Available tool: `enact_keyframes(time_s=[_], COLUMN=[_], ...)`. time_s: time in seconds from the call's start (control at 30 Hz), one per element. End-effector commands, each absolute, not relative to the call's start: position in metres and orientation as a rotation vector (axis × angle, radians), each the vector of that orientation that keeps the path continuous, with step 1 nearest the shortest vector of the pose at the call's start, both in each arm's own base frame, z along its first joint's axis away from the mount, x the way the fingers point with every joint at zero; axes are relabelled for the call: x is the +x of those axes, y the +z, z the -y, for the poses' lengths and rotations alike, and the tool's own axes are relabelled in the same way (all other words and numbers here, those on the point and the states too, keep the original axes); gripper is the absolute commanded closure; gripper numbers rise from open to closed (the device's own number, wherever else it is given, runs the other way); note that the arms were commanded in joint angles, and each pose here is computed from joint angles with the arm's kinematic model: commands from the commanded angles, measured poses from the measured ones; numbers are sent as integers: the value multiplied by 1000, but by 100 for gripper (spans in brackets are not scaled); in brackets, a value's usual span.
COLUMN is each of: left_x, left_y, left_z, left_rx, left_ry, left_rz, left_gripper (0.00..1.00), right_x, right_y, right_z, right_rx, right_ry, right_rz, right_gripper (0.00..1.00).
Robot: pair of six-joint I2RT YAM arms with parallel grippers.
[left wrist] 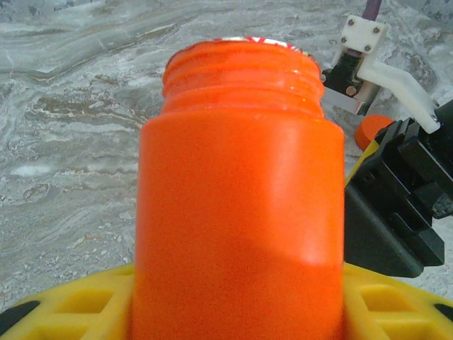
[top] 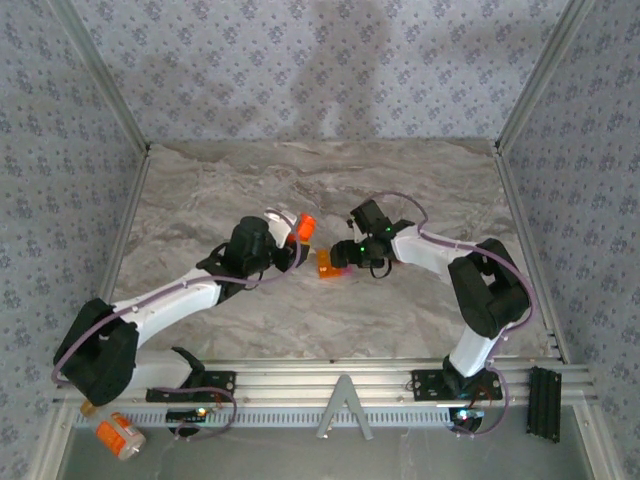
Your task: Sort the pills into containers
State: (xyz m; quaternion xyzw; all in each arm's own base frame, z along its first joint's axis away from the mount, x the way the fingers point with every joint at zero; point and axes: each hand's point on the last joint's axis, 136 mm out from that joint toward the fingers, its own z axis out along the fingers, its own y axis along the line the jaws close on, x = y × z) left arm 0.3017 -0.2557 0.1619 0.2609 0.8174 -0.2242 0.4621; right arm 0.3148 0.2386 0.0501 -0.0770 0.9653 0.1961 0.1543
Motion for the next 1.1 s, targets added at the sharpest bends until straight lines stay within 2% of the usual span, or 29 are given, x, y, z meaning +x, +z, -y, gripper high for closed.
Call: enact_keyframes(time_s=[0.0,0.37,0.5,1.07], left_x=[303,297,296,286], left_y=[187,234,253,323], left_z=[258,270,275,286], left_rx=[622,665,676,659], left_ry=[-594,-676,-690,-761], left_rz=[-1903,-1646,-1548,-1286], left_gripper=[100,100,100,100], right_x=[325,346,350,342], right_y=[69,87,80,42], right_z=[-222,-135,-111,-99], right_rx=[-190,71,125,117], right_ry=[546,358,268,131], right_rz=[-2746,-2752,-2796,-2937], right_gripper=[23,22,18,20])
